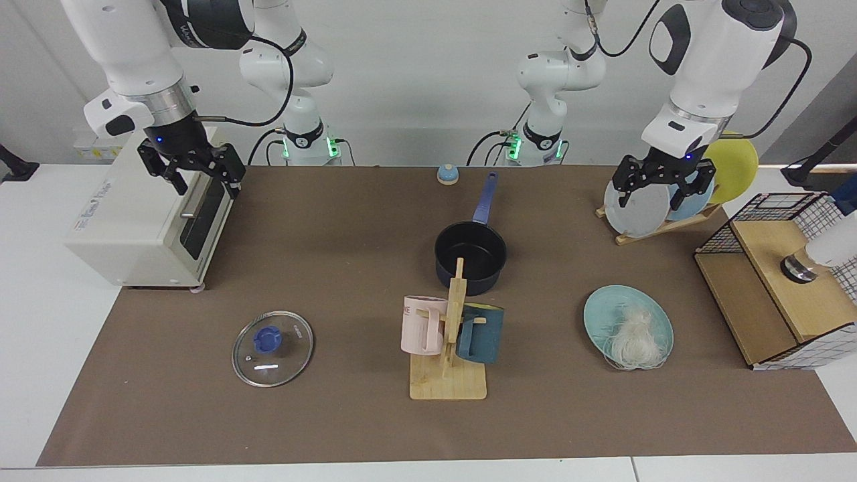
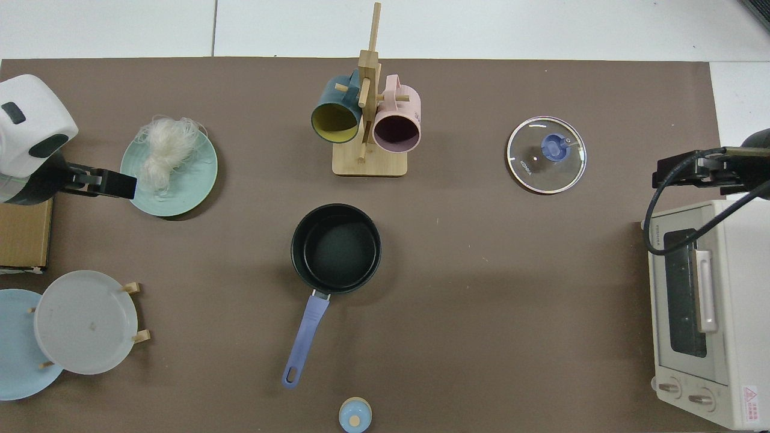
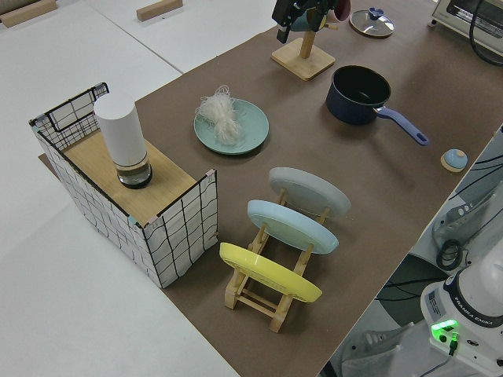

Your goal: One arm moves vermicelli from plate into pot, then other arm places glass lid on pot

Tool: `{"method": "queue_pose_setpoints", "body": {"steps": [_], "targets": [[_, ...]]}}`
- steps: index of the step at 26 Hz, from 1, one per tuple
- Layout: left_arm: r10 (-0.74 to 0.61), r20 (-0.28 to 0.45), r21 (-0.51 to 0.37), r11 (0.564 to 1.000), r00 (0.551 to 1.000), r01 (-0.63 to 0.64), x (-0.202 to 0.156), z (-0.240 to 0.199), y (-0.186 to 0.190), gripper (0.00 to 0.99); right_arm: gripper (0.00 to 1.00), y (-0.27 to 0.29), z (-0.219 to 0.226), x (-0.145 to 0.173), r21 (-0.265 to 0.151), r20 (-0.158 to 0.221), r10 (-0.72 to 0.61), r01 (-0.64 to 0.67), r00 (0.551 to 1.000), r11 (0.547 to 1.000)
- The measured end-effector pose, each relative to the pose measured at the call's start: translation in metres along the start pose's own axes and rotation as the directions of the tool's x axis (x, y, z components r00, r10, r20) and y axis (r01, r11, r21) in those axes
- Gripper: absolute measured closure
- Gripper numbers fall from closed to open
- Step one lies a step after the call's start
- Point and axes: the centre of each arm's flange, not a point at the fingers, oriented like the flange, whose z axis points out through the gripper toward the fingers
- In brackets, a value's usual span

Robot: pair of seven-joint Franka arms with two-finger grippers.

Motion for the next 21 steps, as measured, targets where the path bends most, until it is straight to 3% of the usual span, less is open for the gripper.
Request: {"method": "queue_pose_setpoints", "body": {"steps": [21], "targets": [[-0.006,-0.001,0.001,1.0,1.0,0.006,-0.0006,-0.0004,-0.0044,0.0,0.0,0.0,0.0,0.0,0.0,0.0,0.0,0.0,1.0,1.0]]}}
